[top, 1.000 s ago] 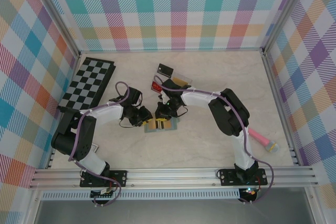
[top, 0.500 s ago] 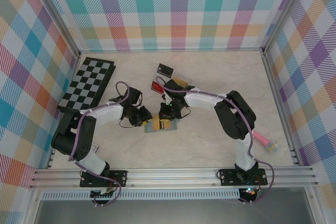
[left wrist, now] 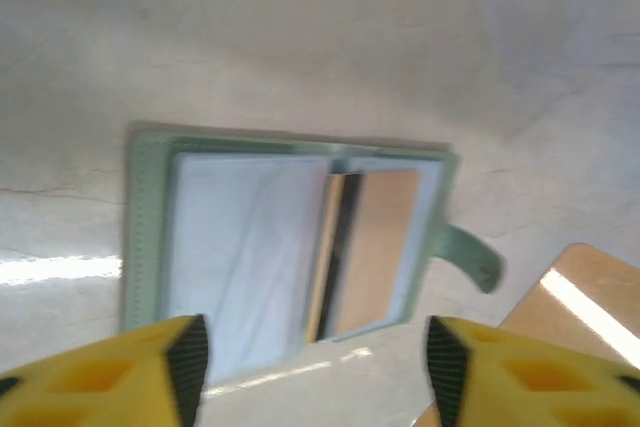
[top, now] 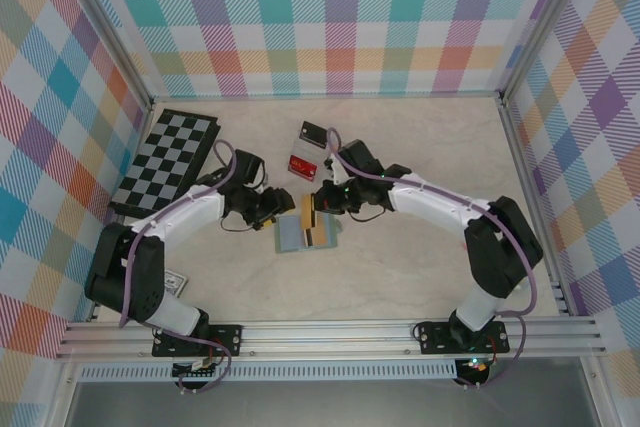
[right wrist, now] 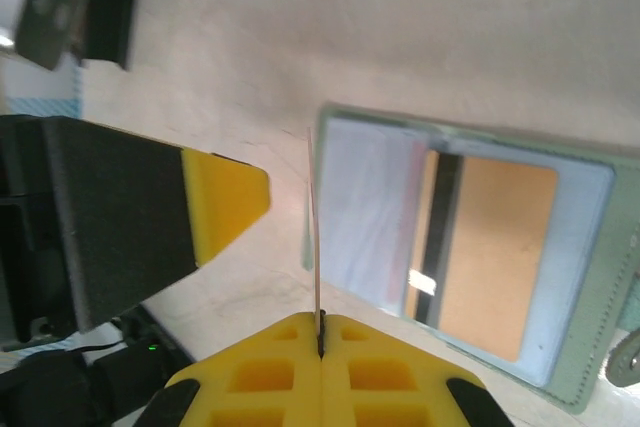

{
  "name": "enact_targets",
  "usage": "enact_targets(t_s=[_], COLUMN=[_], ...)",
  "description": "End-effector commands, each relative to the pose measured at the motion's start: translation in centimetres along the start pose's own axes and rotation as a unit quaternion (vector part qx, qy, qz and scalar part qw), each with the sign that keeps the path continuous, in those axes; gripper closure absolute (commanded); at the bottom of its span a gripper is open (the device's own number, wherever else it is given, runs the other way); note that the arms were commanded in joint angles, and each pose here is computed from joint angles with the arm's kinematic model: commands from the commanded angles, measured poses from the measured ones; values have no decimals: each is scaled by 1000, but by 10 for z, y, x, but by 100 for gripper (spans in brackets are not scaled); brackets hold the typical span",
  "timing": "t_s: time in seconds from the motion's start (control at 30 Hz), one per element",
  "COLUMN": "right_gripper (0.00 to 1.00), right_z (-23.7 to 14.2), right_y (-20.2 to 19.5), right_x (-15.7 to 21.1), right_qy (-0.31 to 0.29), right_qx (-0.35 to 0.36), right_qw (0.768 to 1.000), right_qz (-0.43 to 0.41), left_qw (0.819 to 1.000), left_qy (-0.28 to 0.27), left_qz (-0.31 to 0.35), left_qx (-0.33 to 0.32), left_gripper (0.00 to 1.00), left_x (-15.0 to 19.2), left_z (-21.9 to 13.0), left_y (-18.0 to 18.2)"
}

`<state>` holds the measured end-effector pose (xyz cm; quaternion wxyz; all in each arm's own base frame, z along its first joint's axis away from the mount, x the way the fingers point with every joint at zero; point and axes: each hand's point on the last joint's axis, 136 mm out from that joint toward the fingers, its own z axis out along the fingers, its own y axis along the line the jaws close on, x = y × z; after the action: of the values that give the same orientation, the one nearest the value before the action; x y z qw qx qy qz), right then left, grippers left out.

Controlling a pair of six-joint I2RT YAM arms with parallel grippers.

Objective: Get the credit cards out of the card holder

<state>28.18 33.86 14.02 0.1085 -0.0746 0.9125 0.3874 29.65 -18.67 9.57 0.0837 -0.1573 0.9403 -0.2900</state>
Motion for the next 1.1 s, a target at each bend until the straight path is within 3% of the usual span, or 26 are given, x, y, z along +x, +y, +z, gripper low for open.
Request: enact_targets(t_s=[0.0, 0.23, 0.47, 0.57, 0.9, 1.07], right_gripper=[100, 100, 100, 100, 100, 81], right_z=[-20, -51, -65, -66, -63, -64], right_y=[22, 40, 50, 54, 50, 52], right_x=[-14, -34, -49, -51, -57, -62], right_qy=[-19, -23, -19, -14, -10, -20], right_qx=[-79, -190, -254, -268, -277, -294], right_qw=[996, 981, 967, 963, 960, 954], right_qz=[-20, -16, 4, 7, 31, 63], left_qw=[998, 984, 962, 952, 936, 926], left_qy=[5, 3, 12, 16, 14, -11], left_qz=[7, 25, 34, 32, 32, 10], left_qx=[64, 175, 272, 303, 351, 376], left_gripper=[29, 26, 32, 41, 90, 100], left_x=[-4, -17, -20, -22, -25, -35], left_z=[-22, -52, -71, -75, -89, -99], left_y=[-29, -82, -121, -131, -150, -160])
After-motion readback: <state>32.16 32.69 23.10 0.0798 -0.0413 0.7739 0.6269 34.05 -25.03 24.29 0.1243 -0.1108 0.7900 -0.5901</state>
